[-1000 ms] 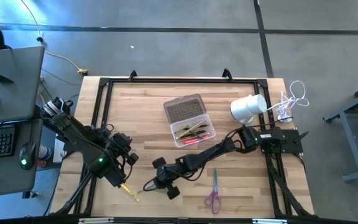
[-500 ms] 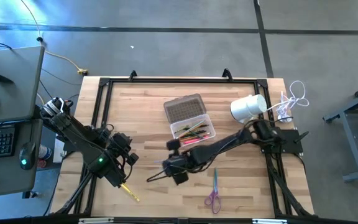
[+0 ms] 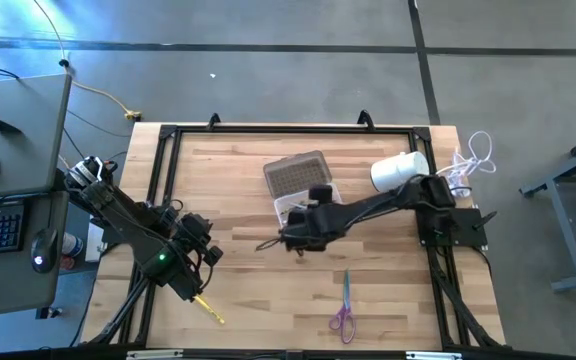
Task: Pick & place school supplies into a supply box
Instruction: Put the blue pencil into the gray supply box
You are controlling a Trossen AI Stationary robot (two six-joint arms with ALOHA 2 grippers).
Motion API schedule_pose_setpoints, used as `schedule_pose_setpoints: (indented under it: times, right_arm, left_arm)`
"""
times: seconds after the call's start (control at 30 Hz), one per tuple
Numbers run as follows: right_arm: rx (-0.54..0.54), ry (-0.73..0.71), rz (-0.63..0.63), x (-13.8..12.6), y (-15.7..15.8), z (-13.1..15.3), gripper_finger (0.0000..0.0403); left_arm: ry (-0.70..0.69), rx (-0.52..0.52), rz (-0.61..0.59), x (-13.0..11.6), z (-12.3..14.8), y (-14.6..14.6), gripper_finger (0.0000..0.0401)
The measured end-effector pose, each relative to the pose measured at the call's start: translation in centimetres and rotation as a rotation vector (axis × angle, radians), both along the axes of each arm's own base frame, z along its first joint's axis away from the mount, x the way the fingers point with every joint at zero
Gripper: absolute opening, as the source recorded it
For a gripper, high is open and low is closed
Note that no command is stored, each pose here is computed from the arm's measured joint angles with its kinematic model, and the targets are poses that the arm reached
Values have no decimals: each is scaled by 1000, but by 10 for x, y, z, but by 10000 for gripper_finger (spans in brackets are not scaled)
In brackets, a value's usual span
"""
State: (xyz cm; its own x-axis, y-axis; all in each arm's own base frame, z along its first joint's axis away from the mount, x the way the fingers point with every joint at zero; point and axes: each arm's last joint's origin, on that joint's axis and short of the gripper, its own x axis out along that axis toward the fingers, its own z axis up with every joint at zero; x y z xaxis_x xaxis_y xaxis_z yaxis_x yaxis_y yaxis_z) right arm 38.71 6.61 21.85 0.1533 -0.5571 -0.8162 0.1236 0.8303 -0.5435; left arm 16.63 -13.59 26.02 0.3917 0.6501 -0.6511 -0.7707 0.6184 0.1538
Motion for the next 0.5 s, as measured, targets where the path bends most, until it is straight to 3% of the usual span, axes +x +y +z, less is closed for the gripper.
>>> schedule_pose_setpoints:
  times: [0.27, 0.5]
  right_arm:
    - [-1, 126, 115, -12, -31, -67, 8]
    - [29, 67, 72, -11, -47, -79, 21]
  left_arm:
    - [0, 0, 0, 0, 0, 0, 96]
    - [-7, -5, 0, 0, 0, 0, 96]
